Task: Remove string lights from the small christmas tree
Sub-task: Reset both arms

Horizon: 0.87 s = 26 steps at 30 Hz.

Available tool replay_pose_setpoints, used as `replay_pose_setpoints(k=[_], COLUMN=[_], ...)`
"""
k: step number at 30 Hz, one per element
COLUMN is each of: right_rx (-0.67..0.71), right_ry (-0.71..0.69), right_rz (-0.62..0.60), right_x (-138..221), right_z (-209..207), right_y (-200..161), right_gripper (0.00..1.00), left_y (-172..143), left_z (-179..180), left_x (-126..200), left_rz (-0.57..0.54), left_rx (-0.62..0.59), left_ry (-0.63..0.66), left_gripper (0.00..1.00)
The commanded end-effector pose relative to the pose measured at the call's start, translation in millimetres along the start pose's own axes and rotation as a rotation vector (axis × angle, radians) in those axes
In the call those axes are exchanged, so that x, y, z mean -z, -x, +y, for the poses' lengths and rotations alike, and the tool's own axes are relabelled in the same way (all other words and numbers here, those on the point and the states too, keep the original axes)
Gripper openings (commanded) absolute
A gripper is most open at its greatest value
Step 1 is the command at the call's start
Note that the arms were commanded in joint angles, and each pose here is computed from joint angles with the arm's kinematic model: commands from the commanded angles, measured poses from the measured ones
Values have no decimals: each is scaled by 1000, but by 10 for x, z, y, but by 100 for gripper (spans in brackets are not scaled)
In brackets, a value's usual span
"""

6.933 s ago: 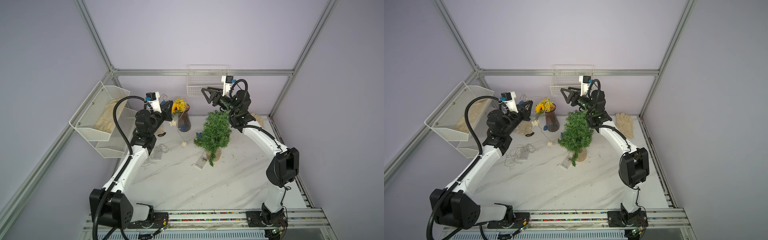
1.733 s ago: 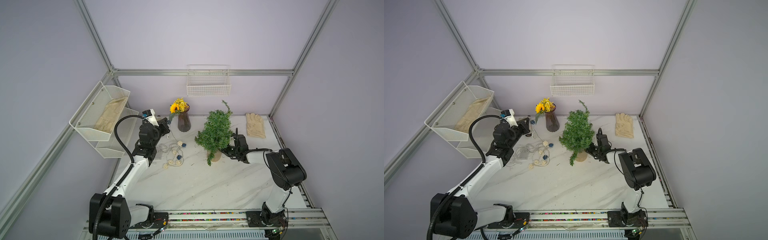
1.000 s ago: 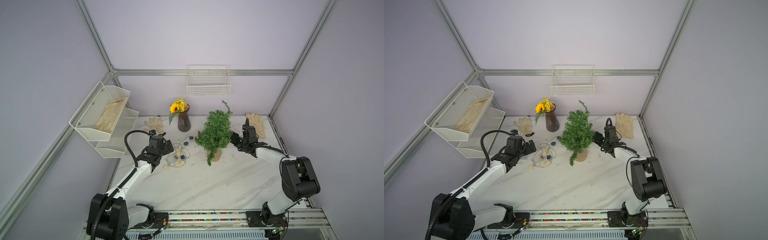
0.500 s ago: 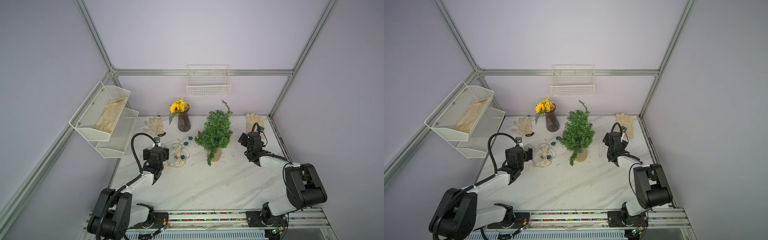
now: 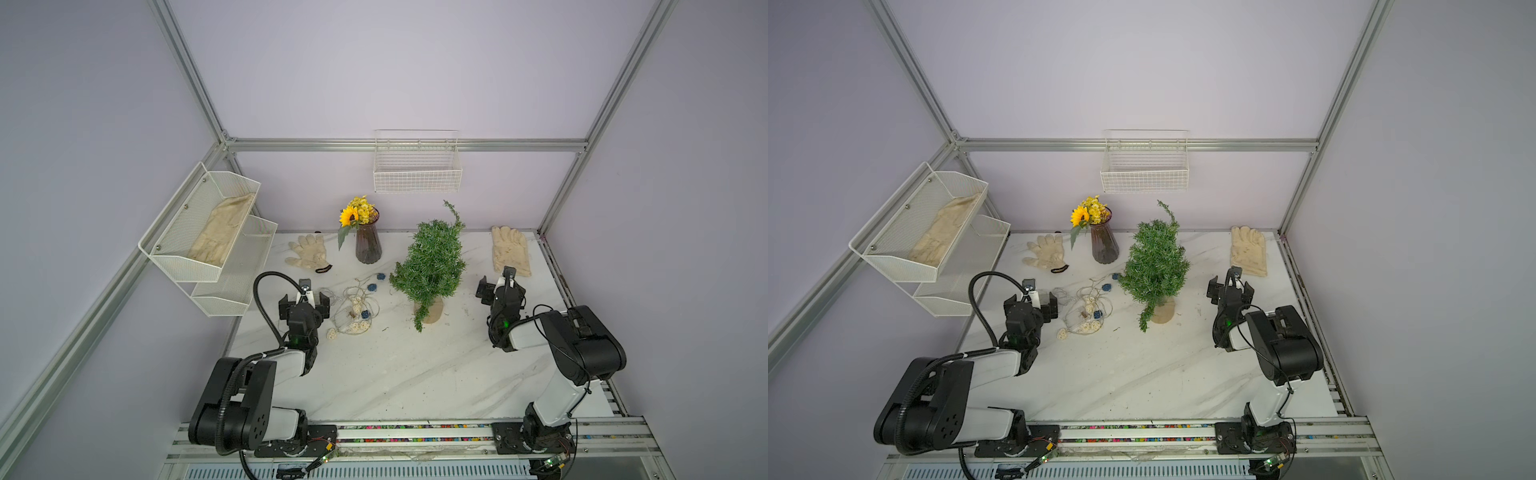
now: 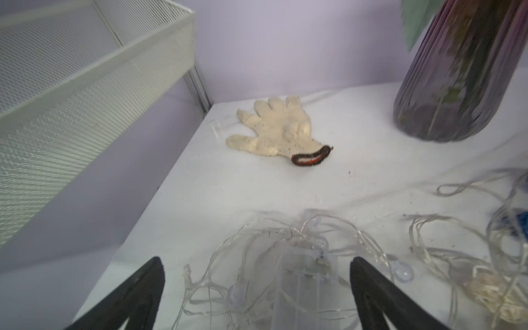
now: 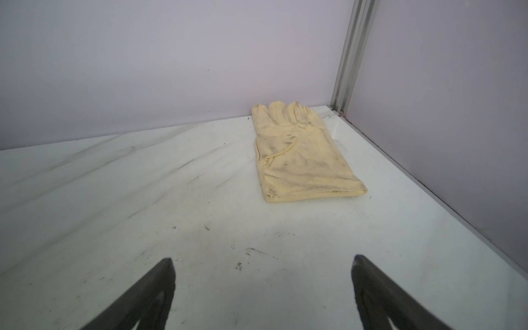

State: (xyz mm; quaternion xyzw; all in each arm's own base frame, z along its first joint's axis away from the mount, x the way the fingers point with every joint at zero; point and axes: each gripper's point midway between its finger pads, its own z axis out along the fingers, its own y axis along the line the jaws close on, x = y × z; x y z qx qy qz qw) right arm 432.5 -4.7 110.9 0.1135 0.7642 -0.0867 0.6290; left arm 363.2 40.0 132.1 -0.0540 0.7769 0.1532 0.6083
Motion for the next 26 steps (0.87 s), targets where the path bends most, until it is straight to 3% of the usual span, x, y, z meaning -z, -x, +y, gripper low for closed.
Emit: replay_pose_setpoints(k=[1, 2, 4, 5, 6, 8, 10, 15, 26], right_rx=[-72, -63, -84, -69, -62, -89, -65, -66, -68], right_ry=[88, 66, 93, 70, 45, 42, 39, 39, 39], right_rz=[-112, -187, -132, -150, -179, -116, -157, -145, -150], right_x=[54, 84, 98, 72, 52, 12, 33, 20, 24], right_z=[-61, -138, -97, -129, -155, -143, -154, -151, -150], right_y=[177, 250, 208, 216, 275, 197, 249, 238, 249], right_gripper=[97, 97, 97, 97, 97, 97, 97, 97, 97], left_y=[58, -46, 45, 56, -14, -81, -108, -60, -71], left_z=[4, -44, -96, -78, -57, -49, -67, -110, -84], left_x=[4, -59, -113, -101, -141, -276, -401, -320, -353], left_rz=[-96, -79, -172, -162, -97, 8, 50, -23, -6], left_rx=[131, 119, 94, 109, 118, 111, 76, 66, 78], left_ry=[-46, -57, -68, -64, -51, -22, -1, -35, -13], left_gripper=[100, 100, 100, 100, 100, 100, 100, 100, 100])
